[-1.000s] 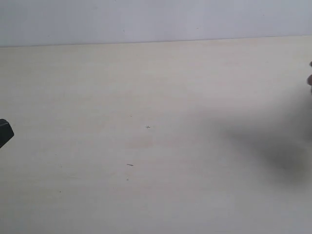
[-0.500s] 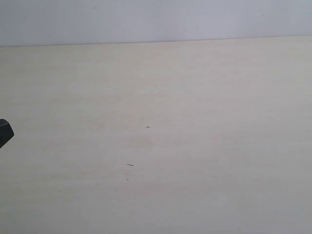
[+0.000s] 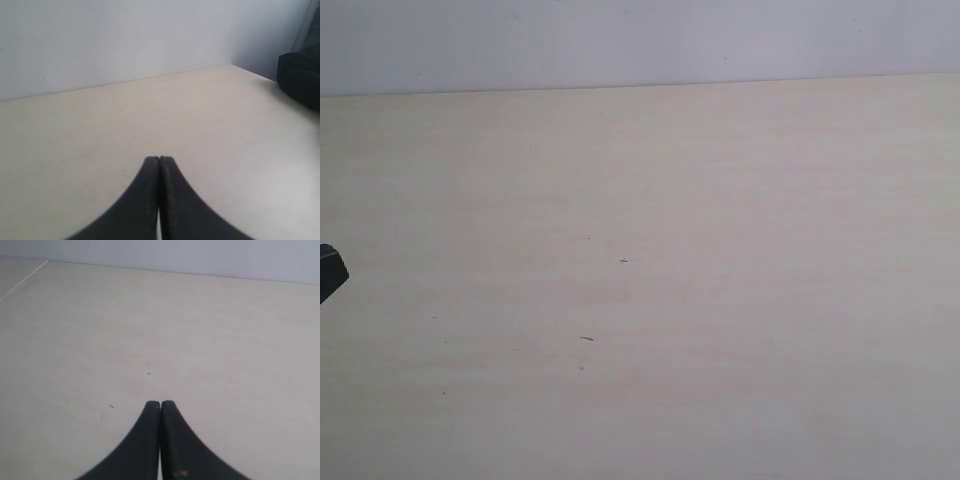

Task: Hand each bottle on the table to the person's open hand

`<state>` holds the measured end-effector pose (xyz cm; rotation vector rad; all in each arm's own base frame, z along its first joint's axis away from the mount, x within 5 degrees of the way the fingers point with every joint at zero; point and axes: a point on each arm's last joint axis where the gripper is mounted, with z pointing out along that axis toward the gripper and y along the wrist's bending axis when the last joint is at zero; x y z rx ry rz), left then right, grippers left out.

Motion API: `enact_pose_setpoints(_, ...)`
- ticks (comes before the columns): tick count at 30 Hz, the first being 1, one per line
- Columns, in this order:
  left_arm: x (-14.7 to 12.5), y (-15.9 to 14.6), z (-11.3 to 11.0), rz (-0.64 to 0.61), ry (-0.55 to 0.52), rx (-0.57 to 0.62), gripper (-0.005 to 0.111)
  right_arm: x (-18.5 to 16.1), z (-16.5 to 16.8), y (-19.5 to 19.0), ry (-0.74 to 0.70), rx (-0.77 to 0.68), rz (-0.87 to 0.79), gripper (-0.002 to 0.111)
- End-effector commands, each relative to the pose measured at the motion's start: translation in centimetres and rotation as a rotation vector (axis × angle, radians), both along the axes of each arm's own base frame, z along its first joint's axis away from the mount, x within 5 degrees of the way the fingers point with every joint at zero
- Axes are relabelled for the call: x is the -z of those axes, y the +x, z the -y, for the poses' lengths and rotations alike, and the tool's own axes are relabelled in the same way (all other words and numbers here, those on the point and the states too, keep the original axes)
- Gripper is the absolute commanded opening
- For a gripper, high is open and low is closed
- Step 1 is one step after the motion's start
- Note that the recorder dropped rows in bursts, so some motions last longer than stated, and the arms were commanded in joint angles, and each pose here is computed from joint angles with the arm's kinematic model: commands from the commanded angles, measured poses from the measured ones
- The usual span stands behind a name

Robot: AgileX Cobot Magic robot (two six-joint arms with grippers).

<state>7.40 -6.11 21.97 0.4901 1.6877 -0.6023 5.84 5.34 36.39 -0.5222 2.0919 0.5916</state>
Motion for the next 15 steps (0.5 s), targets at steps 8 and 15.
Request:
enact_pose_setpoints(8,0.0,-0.1,-0.1,0.003,-0.005,-0.004,0.000,-0.3,0.8,0.2,-0.094,-0.004,0.345,0.000)
enact_pose_setpoints(15,0.0,-0.1,-0.1,0.003,-0.005,-0.004,0.000,3.4,2.8,-1.2,-0.039,0.223,0.623,0.000)
